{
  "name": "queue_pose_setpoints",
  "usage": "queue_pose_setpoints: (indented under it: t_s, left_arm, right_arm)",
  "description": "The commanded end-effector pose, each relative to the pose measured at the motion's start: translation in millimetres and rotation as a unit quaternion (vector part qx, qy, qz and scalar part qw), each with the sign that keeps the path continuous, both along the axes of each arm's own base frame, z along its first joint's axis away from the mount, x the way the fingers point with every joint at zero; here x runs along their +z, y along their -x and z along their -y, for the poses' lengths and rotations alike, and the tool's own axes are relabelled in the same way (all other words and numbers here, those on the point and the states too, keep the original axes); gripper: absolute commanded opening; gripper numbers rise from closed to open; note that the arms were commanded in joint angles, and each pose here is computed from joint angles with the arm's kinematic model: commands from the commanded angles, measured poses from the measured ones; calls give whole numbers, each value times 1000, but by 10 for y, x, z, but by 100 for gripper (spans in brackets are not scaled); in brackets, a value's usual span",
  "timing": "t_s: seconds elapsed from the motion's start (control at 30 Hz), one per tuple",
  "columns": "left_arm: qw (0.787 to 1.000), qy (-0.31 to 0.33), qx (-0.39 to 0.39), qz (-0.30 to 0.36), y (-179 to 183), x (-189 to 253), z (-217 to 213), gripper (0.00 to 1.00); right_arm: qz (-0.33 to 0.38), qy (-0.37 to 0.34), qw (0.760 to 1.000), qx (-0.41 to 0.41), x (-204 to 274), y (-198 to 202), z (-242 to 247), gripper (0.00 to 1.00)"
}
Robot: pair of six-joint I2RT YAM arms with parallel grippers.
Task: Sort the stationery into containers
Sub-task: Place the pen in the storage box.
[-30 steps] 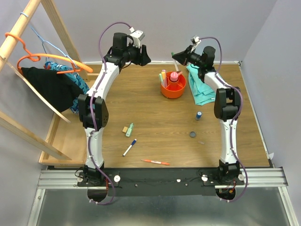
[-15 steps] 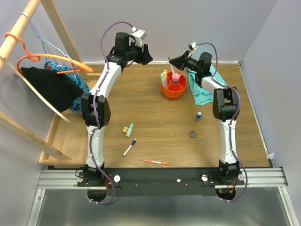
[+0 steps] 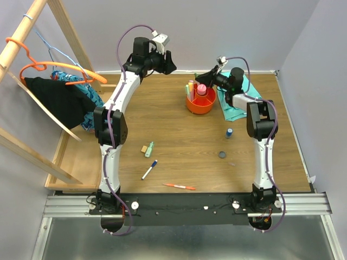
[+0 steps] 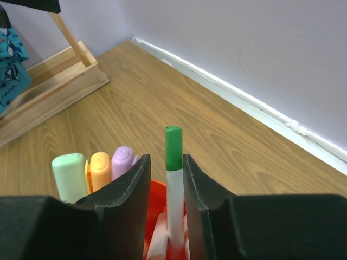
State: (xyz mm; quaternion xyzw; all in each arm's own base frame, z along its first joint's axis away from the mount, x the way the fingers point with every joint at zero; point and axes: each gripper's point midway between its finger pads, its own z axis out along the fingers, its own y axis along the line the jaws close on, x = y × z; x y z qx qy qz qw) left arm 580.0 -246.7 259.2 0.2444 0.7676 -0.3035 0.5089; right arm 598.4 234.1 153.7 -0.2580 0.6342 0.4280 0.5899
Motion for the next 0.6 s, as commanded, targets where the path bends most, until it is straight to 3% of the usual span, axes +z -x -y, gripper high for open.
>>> queue_pose_setpoints:
  t_s: [0.0,0.37,0.53,0.57]
  left_arm:
    - [1000,0,-5,18,-26,63,70,64]
    - [999,-15,-5,30,153,290,19,63]
    - [997,-65,-39,-11,676,32,-116,64]
    - [995,-75,-54,-29,827,-66,-131,64]
  right_arm:
    - [16,4,1000,-6,216,73,-8,47]
    - [62,6,995,-74,1035,-26,202,55]
    - [74,25,991,-108,1385,156,427,56]
    - [53,35,992,-111,1281,230,442,56]
